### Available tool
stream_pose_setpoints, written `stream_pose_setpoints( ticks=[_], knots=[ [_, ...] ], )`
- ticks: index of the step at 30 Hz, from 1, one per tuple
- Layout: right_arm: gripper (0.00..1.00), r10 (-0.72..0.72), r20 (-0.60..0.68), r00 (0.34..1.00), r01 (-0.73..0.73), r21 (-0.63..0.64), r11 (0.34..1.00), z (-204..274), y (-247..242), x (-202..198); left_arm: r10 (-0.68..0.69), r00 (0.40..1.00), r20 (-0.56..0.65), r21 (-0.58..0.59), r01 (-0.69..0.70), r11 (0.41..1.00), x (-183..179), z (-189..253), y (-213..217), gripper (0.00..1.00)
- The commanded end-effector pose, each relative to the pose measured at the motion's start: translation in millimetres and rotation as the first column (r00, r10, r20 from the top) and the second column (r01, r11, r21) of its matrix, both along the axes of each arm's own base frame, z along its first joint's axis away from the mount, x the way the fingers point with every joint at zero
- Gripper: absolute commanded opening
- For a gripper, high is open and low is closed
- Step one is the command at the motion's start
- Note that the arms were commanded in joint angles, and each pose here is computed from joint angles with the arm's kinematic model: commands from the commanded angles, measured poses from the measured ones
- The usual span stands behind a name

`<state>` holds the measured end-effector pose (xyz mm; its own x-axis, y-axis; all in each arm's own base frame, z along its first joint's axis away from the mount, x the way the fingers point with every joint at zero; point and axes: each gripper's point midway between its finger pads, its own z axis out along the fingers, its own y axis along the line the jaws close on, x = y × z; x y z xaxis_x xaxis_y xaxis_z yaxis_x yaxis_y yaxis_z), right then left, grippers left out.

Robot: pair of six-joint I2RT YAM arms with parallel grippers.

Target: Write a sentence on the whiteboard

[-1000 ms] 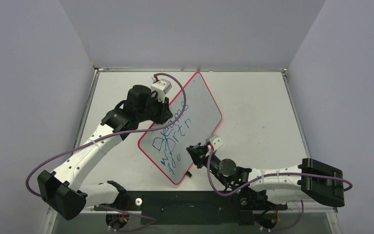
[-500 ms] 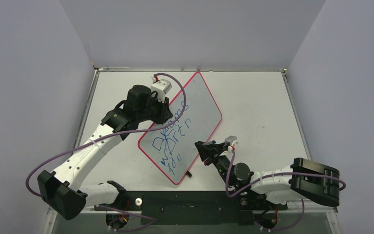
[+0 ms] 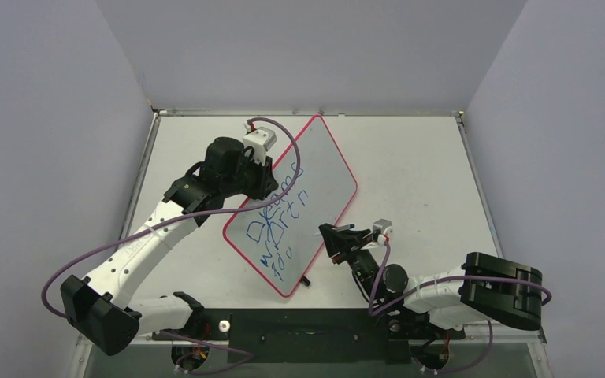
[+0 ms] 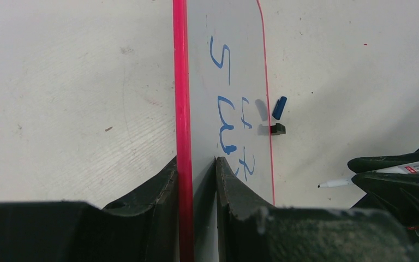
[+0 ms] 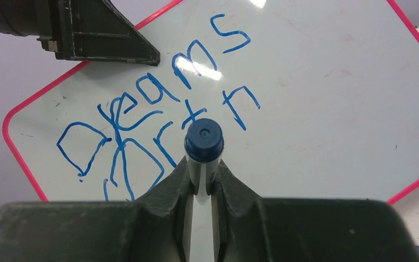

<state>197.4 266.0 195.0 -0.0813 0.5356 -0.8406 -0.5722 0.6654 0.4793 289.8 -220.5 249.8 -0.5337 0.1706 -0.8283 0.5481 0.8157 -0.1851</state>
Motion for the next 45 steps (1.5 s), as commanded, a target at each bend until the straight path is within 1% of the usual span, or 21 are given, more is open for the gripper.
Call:
stream_pose_setpoints(
  ticks=[1,13,19,25,32,39,45],
  knots=[
    [0.0,-0.019,0.005,1.0,0.018,0.116,0.993,16,-10,3,0.109,0.974,0.196,0.05,-0.121,0.991,34,29,26,0.0],
    [0.0,-0.01,0.0,1.0,0.01,0.122,0.993,15,-9,5,0.093,0.977,0.192,0.042,-0.103,0.994,32,29,23,0.0],
    [0.0,0.031,0.02,0.999,-0.033,0.093,0.995,12,-2,4,0.085,0.978,0.191,0.04,-0.095,0.995,32,29,22,0.0],
    [0.0,0.048,0.032,0.998,-0.051,0.09,0.995,14,-2,6,0.077,0.978,0.192,0.036,-0.085,0.996,32,28,20,0.0],
    [0.0,0.075,0.037,0.996,-0.077,0.044,0.996,12,4,7,0.072,0.98,0.185,0.038,-0.08,0.996,32,26,19,0.0],
    [0.0,0.087,0.036,0.996,-0.085,-0.039,0.996,4,11,9,0.07,0.981,0.183,0.038,-0.079,0.996,32,26,18,0.0],
    [0.0,0.1,0.044,0.994,-0.097,-0.054,0.994,6,19,10,0.069,0.981,0.18,0.041,-0.078,0.996,32,25,18,0.0]
  ],
)
